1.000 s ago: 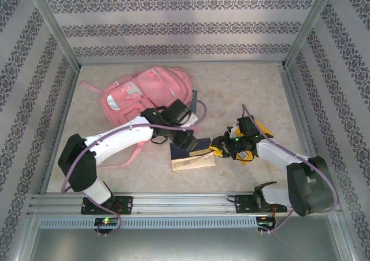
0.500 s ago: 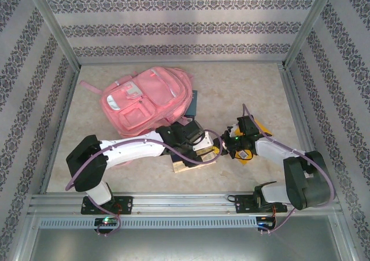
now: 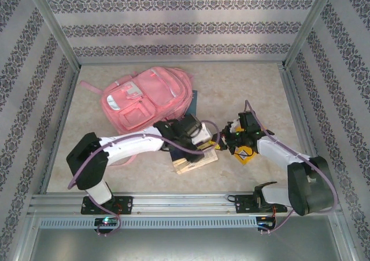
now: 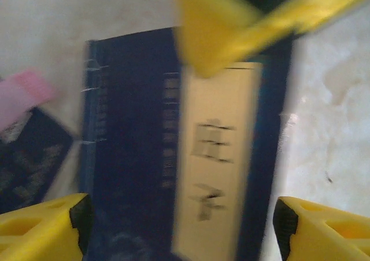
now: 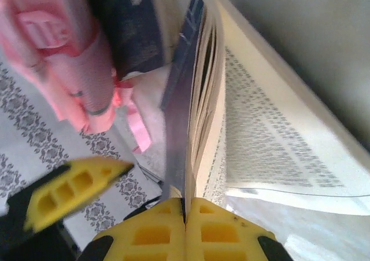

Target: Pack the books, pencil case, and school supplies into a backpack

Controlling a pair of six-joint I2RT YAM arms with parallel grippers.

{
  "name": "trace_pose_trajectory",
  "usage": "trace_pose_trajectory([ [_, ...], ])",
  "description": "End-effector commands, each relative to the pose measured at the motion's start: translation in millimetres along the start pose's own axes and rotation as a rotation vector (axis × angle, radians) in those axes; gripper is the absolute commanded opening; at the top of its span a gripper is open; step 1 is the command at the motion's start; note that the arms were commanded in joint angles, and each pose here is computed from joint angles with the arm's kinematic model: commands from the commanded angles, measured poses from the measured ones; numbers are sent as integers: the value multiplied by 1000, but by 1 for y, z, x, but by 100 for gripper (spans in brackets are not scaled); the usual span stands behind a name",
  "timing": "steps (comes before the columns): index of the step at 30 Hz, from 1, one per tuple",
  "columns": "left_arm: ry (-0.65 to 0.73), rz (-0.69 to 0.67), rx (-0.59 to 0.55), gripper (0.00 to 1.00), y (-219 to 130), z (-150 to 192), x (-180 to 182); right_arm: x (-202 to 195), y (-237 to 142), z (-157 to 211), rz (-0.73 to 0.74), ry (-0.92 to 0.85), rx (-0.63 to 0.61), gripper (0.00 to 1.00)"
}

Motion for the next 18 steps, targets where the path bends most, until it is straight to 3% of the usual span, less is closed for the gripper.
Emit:
trace_pose_trajectory([
  [1, -121, 81, -196, 81, -59, -23, 16, 29, -8, 6, -5, -189, 21, 0],
  [5, -50, 60, -253, 83, -92, -17, 16, 59, -9, 20, 121, -468, 45, 0],
  [9, -110, 50, -324, 80, -118, -12, 35, 85, -18, 30, 206, -740, 46, 0],
  [11, -123, 61, -370, 78, -132, -10, 41, 102, -25, 37, 179, -886, 29, 0],
  [18, -29, 87, -363, 73, -141, 4, 34, 157, -55, 66, 14, -1364, -13, 0],
])
Point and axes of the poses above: each hand's point on the last joint's axis, 136 mm out from that joint toward the fingers, its own y axis out along the fingers, its own x axis along the line the jaws close on, z = x × y, the point moved 7 cm from there along -y, back along the fingers, and after that the axes turned 8 degrees about -y, right-handed, at the moved point
